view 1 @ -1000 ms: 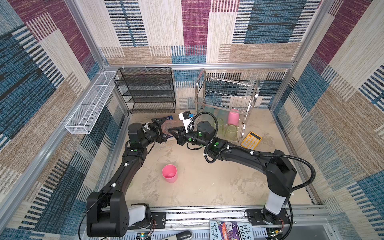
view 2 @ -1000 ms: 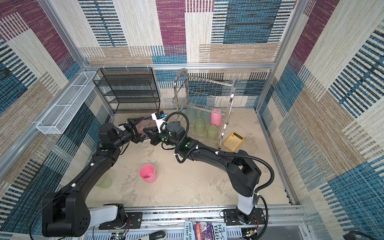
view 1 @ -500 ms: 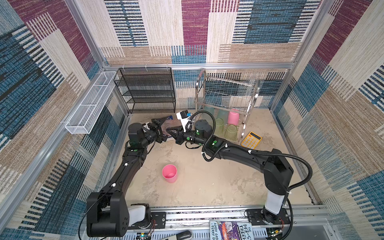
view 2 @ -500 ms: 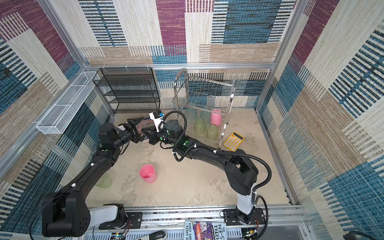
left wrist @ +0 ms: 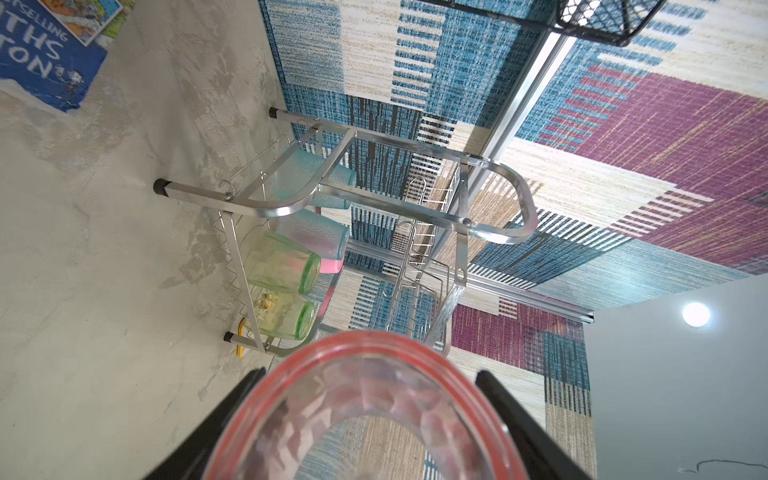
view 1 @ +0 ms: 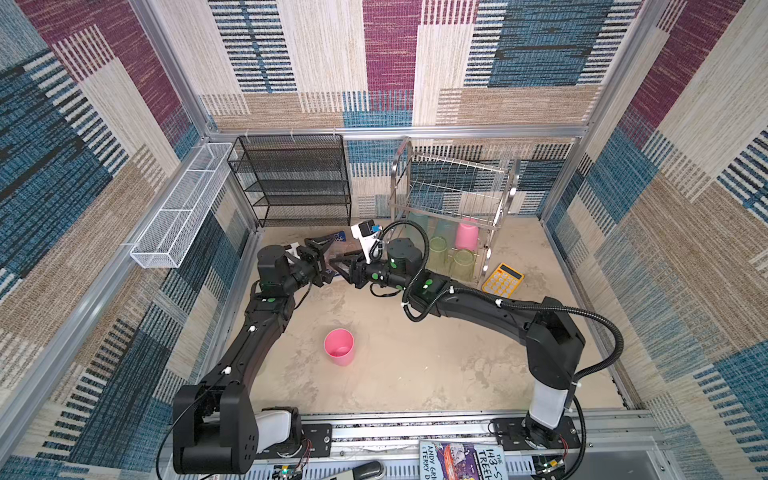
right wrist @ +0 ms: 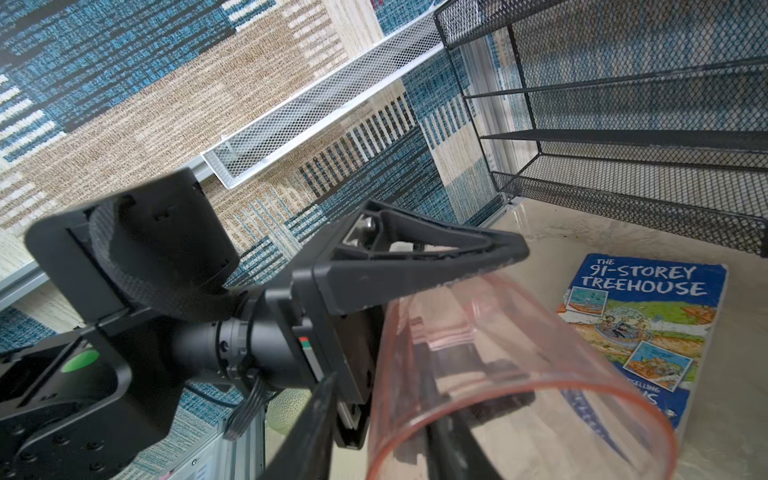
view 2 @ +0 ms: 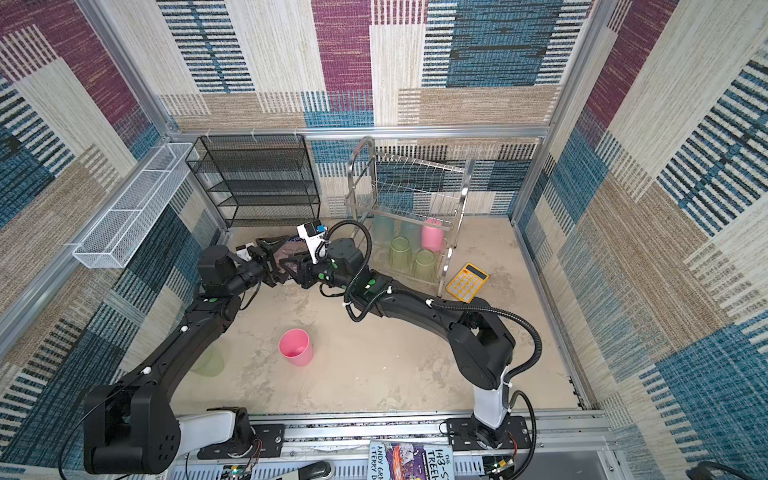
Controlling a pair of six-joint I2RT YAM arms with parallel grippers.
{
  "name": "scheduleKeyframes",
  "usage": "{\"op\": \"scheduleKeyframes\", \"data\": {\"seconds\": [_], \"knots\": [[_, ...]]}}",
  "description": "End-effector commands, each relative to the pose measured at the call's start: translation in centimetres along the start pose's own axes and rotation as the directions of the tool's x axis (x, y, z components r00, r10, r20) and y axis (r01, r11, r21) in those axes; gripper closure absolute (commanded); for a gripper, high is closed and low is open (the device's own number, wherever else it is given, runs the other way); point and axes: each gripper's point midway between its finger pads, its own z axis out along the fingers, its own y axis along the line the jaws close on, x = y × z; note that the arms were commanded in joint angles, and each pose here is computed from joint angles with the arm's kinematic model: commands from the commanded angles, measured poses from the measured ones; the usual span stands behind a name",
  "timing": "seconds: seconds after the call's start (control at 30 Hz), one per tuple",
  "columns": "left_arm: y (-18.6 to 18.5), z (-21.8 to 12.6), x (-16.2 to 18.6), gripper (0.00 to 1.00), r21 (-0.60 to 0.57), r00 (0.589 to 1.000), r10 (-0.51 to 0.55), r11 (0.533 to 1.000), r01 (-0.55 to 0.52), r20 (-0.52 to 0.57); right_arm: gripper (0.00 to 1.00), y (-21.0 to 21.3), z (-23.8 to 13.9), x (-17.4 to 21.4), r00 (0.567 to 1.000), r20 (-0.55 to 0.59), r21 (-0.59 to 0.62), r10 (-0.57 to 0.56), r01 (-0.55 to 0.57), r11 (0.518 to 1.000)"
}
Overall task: Load the cups into the dish rack
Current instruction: 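Pass the translucent pink cup from the right gripper to the left gripper, then carry the translucent pink cup with the left gripper over the dish rack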
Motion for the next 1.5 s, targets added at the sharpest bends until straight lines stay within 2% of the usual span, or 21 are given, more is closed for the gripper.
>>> {"op": "scheduleKeyframes", "data": {"seconds": [0.0,0.1,0.3,0.4,0.57,0.67,0.73,0.9,1.0,1.2,1.47], "knots": [[-0.8,-0.3,0.1,0.37,-0.008,0.991,0.131,0.991,-0.131,0.001,0.51,-0.4,-0.9,-0.8,1.0,0.023,0.053,-0.007,0.006,0.999],[-0.9,-0.5,0.0,0.37,-0.035,0.98,0.196,0.98,-0.196,0.013,0.46,-1.4,-2.2,-0.5,1.0,0.016,0.119,0.01,-0.012,0.993],[-1.1,-0.1,0.0,0.37,-0.062,0.944,0.329,0.943,-0.327,0.011,0.45,-5.5,-5.1,2.3,0.99,-0.051,0.305,0.128,-0.106,0.946],[-1.1,0.3,0.2,0.36,-0.104,0.897,0.441,0.894,-0.436,0.033,0.45,-8.0,-7.4,4.1,0.976,-0.073,0.403,0.205,-0.159,0.901],[-1.4,1.4,2.3,0.37,-0.145,0.778,0.628,0.77,-0.621,0.003,0.44,-12.2,-12.3,6.8,0.934,-0.055,0.549,0.352,-0.266,0.792],[-1.2,2.4,3.8,0.37,-0.161,0.705,0.709,0.694,-0.702,-0.017,0.45,-13.9,-14.7,8.1,0.913,-0.026,0.587,0.407,-0.316,0.746],[-0.5,3.2,4.4,0.37,-0.17,0.682,0.73,0.668,-0.724,-0.038,0.45,-14.2,-15.6,8.4,0.902,-0.006,0.577,0.431,-0.349,0.739],[1.9,5.5,5.0,0.38,-0.169,0.699,0.711,0.682,-0.711,-0.073,0.45,-13.9,-15.8,7.3,0.891,0.04,0.542,0.453,-0.4,0.739],[2.8,6.6,5.9,0.38,-0.18,0.671,0.736,0.65,-0.738,-0.095,0.45,-13.9,-16.4,7.1,0.894,0.056,0.558,0.444,-0.397,0.729],[3.7,7.8,7.4,0.39,-0.201,0.586,0.802,0.559,-0.805,-0.117,0.45,-14.3,-18.2,7.5,0.893,0.071,0.595,0.444,-0.395,0.7],[3.7,9.6,10.1,0.39,-0.189,0.423,0.897,0.397,-0.898,-0.128,0.44,-15.3,-22.8,8.6,0.896,0.108,0.685,0.431,-0.381,0.621]]}}
